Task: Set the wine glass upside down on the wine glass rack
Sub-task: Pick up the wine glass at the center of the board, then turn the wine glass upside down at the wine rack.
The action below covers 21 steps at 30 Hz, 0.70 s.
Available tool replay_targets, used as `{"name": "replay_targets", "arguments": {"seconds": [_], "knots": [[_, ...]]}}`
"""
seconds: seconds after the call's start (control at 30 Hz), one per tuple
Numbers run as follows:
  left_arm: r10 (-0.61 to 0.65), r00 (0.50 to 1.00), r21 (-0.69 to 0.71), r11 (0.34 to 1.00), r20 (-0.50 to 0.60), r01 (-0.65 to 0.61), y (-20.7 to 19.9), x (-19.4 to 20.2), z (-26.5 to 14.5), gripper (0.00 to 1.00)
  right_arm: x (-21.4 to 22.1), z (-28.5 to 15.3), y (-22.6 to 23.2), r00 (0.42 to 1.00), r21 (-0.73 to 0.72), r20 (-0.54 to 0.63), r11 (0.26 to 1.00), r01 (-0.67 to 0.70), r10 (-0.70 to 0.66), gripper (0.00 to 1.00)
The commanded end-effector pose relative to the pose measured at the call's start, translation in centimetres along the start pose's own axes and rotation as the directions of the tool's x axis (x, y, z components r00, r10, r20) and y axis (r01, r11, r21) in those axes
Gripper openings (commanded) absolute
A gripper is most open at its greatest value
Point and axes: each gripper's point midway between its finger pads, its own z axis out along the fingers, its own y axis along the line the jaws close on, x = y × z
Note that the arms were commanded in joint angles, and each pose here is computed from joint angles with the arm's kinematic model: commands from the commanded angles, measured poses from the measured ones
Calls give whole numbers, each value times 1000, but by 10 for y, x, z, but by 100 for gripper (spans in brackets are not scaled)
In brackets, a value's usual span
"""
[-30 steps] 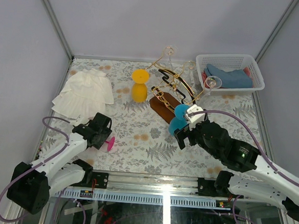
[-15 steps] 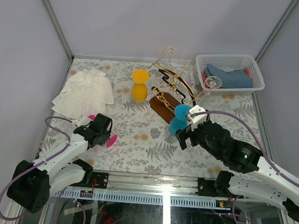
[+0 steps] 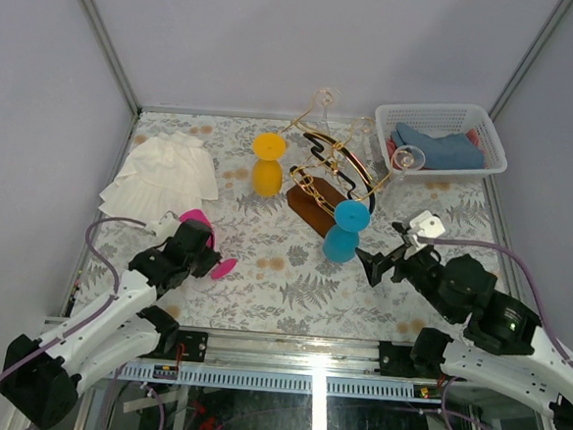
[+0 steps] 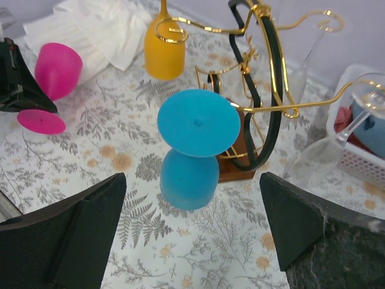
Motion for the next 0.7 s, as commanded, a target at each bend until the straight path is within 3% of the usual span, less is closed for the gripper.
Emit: {"name": "replay_targets", "arguments": {"seconds": [0.0,0.13,0.3,0.47,0.67], "knots": [[122,993,174,978,-5,-119,-45,2,-30,0,-32,-7,2,976,-49,198,994,101,-89,99],[239,971,281,932,-2,-229,-77,13,-51,0,-41,-10,35,917,-198,338,936,290,-213,94],[357,934,489,816,-4,-310,-119,31,-78,0,-43,-4,84,883,-411,374,803,431,-283,91],[428,904,646,693,-9,-321,-141,47,-100,0,-34,24,120,886,-533,346,713,455,-307,89],[457,889,718,608,32,-339,-150,45,-125,0,-20,54,163,868,-564,351,660,496,-351,87]]}}
